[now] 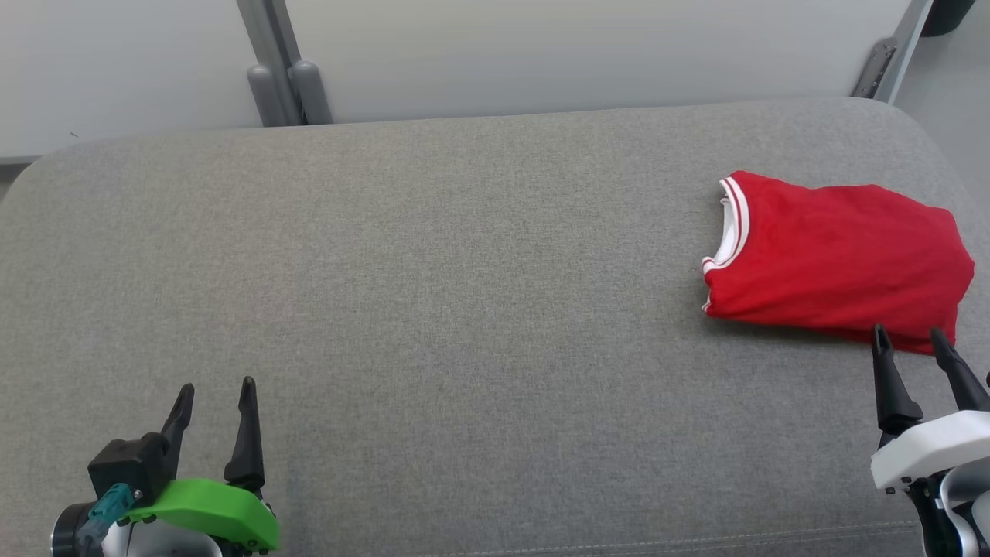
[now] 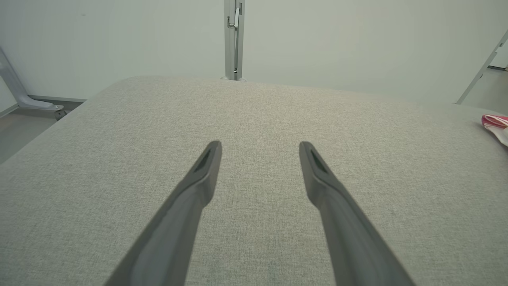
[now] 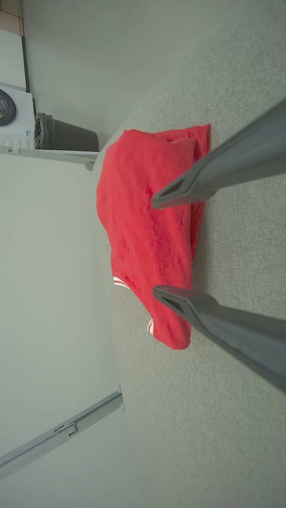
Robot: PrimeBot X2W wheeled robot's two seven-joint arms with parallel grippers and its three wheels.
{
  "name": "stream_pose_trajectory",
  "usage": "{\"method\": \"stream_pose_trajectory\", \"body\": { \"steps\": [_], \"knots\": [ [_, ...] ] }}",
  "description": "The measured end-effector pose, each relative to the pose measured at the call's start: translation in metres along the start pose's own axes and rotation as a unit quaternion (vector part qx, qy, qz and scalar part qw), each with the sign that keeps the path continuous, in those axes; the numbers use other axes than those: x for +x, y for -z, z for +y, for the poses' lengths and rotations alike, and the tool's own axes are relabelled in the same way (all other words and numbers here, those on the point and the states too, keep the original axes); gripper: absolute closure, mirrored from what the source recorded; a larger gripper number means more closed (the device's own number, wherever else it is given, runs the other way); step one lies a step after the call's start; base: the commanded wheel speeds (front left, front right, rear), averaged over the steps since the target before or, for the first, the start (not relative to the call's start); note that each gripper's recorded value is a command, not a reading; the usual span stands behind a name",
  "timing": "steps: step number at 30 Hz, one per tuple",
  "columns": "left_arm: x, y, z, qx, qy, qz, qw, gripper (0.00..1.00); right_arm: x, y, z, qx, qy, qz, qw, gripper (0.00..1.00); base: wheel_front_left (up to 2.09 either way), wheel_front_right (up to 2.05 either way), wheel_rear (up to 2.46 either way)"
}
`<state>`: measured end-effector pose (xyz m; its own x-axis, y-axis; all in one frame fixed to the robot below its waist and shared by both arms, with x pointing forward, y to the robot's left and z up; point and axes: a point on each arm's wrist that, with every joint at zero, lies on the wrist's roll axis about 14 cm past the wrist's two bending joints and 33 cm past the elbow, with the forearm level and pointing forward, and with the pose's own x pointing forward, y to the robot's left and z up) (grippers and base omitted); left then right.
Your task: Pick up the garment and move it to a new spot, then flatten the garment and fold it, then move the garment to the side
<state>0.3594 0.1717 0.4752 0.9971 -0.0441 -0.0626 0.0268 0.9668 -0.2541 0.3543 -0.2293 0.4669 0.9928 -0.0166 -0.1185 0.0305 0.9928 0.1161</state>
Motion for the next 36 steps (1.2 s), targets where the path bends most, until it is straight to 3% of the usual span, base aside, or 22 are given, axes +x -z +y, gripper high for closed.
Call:
{"method": "stream_pose_trajectory", "body": {
  "steps": [4, 5, 12, 36],
  "knots": [
    [0.001, -0.001, -0.003, -0.001, 0.004, -0.002, 1.0, 0.0, -0.003, 0.002, -0.004, -0.001, 0.01, 0.0, 1.0, 0.0, 0.0, 0.0, 0.0],
    [0.001, -0.001, -0.004, 0.001, 0.004, -0.003, 1.0, 1.0, -0.004, 0.003, -0.004, 0.0, 0.011, 0.0, 1.0, 1.0, 0.0, 0.0, 0.0],
    [-0.008, 0.024, -0.009, -0.016, -0.002, 0.033, 0.999, 1.0, -0.015, 0.033, 0.011, 0.032, 0.015, 0.04, 0.999, 1.0, 0.0, 0.0, 0.0],
    [-0.005, 0.027, 0.002, -0.166, -0.037, 0.057, 0.984, 1.0, -0.013, 0.036, 0.008, 0.194, 0.045, 0.058, 0.978, 1.0, 0.0, 0.0, 0.0]
  ]
}}
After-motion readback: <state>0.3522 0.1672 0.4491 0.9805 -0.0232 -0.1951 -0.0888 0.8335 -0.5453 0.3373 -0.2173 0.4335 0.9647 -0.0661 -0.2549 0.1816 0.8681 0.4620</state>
